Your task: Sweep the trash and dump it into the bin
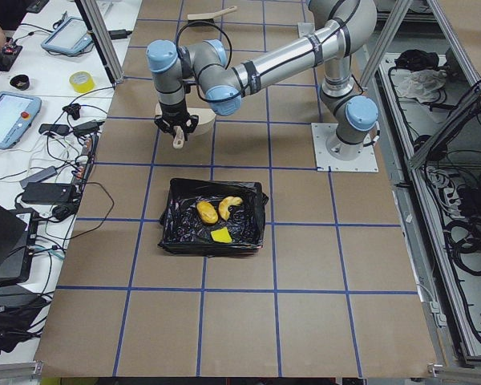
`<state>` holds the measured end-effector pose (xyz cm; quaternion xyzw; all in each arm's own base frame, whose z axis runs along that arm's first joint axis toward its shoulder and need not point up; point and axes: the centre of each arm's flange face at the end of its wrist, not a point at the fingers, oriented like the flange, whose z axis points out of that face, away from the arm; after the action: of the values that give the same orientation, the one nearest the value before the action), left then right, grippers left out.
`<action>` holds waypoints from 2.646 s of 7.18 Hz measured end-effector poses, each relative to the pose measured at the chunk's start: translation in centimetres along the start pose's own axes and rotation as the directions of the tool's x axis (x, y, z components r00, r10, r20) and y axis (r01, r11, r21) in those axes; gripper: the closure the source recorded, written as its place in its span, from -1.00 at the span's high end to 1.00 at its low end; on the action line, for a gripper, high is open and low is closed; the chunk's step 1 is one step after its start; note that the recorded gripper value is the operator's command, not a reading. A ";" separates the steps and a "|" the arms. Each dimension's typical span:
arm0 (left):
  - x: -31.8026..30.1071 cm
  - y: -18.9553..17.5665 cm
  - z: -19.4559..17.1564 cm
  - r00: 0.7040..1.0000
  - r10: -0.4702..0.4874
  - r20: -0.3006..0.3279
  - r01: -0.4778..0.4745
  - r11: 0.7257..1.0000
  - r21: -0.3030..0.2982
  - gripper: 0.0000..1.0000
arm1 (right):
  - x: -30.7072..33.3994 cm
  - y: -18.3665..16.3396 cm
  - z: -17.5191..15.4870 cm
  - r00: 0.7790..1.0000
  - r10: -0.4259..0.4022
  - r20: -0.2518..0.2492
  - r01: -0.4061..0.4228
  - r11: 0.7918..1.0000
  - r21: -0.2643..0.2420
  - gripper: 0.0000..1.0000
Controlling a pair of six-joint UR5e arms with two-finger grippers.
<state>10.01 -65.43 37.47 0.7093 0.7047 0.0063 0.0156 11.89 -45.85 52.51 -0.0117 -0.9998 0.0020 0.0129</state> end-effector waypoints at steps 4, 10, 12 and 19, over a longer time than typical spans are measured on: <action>-2.5 -7.6 8.0 0.997 0.082 0.004 -0.082 0.995 0.065 -1.00 | 0.0 -0.3 0.8 1.000 -0.002 -0.001 0.001 1.000 -0.015 1.00; -2.7 -9.4 12.3 0.995 0.096 -0.011 -0.095 0.992 0.078 -0.95 | 0.0 -0.3 0.6 1.000 -0.004 -0.003 0.004 1.000 -0.012 1.00; -2.8 -9.5 12.9 0.998 0.062 -0.021 -0.060 0.995 0.083 0.56 | 0.0 -0.3 0.6 1.000 -0.003 -0.002 0.003 1.000 -0.011 1.00; -1.5 -12.1 5.2 0.960 -0.277 0.042 0.270 0.954 0.129 1.00 | 0.0 -0.2 0.4 1.000 -0.029 -0.002 0.029 1.000 -0.006 1.00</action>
<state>-1.95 -66.93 31.89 0.6045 0.7943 -0.0600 -0.0061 11.88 -46.05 52.11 0.0027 -0.9999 -0.0011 0.0137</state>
